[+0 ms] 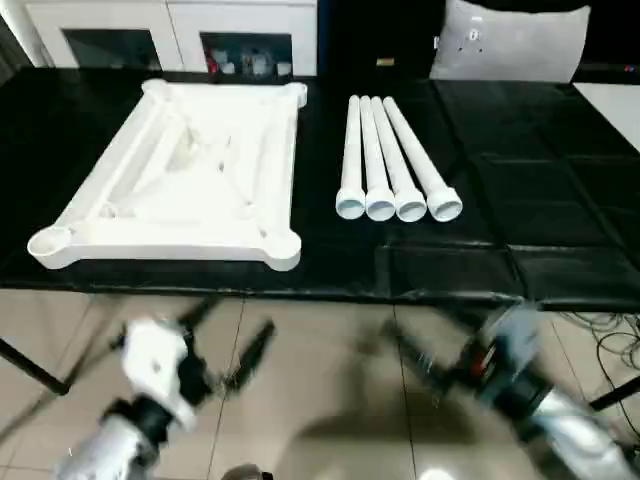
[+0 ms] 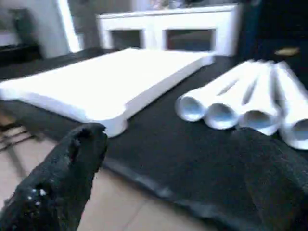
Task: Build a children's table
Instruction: Move to table
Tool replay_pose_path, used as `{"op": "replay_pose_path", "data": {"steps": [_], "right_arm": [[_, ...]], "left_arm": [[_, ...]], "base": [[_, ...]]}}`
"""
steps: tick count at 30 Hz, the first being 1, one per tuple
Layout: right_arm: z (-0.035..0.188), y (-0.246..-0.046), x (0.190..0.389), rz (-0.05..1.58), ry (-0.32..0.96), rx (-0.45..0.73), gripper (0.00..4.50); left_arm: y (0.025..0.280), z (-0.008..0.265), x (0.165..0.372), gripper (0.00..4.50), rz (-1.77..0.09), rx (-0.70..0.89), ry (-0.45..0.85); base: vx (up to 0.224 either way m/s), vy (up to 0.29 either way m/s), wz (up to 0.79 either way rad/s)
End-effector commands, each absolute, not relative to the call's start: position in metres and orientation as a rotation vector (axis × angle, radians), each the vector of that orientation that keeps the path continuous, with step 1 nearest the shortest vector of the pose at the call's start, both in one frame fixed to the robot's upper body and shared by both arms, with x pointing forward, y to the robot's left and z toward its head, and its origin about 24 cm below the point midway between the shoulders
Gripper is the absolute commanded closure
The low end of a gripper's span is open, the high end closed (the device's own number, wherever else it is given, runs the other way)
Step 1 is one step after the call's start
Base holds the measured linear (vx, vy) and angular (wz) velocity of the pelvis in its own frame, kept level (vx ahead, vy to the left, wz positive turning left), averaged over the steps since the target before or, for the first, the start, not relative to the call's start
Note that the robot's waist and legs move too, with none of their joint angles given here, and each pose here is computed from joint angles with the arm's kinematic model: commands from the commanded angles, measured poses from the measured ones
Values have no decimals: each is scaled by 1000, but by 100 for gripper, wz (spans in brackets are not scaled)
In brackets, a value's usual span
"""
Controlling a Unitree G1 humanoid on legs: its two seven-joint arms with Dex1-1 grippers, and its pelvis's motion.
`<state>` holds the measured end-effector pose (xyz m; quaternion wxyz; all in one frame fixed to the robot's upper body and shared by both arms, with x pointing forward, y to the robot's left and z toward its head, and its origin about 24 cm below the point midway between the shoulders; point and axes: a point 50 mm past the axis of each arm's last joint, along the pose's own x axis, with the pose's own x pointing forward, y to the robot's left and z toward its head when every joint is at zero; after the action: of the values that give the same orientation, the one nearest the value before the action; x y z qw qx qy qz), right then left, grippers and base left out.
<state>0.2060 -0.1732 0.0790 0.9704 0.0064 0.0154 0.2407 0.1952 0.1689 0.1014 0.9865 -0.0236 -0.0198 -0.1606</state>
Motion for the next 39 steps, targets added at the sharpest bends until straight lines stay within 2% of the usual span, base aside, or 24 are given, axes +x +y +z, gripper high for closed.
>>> {"op": "replay_pose_path", "data": {"steps": [1,3,5,7,11,14,15,18,20,24,26,30,39], "right_arm": [[75,-177,210,395,102,-21,0],[76,-177,212,354,97,-26,0],[83,-176,218,266,7,-27,0],[84,-174,222,229,-26,4,0],[64,-172,229,181,147,6,0],[66,-164,232,202,151,50,0],[67,-160,233,204,151,28,0],[68,-158,236,188,158,1,0],[69,-157,234,176,163,16,0],[72,-150,239,158,149,68,0],[74,-148,241,159,126,41,0],[67,-147,240,170,190,63,0],[61,-146,240,174,232,57,0]], "left_arm": [[176,100,206,2,-247,-71,19],[176,102,213,2,-261,-45,13],[177,105,223,2,-263,26,10],[179,103,231,2,-210,18,24],[164,100,239,2,-219,53,27],[157,97,243,2,-212,27,45],[158,94,245,2,-180,47,57],[159,89,245,2,-146,71,82],[163,82,237,2,-108,123,112],[168,86,238,2,-104,122,108],[169,90,239,2,-106,130,104],[166,90,245,2,-130,135,103],[160,87,240,2,-135,87,132]], "base": [[0,0,0],[0,0,0],[0,0,0],[0,0,0],[0,0,0],[0,0,0],[0,0,0],[0,0,0],[0,0,0],[-1,17,1],[-12,128,2],[-20,192,12],[-80,159,2]]}}
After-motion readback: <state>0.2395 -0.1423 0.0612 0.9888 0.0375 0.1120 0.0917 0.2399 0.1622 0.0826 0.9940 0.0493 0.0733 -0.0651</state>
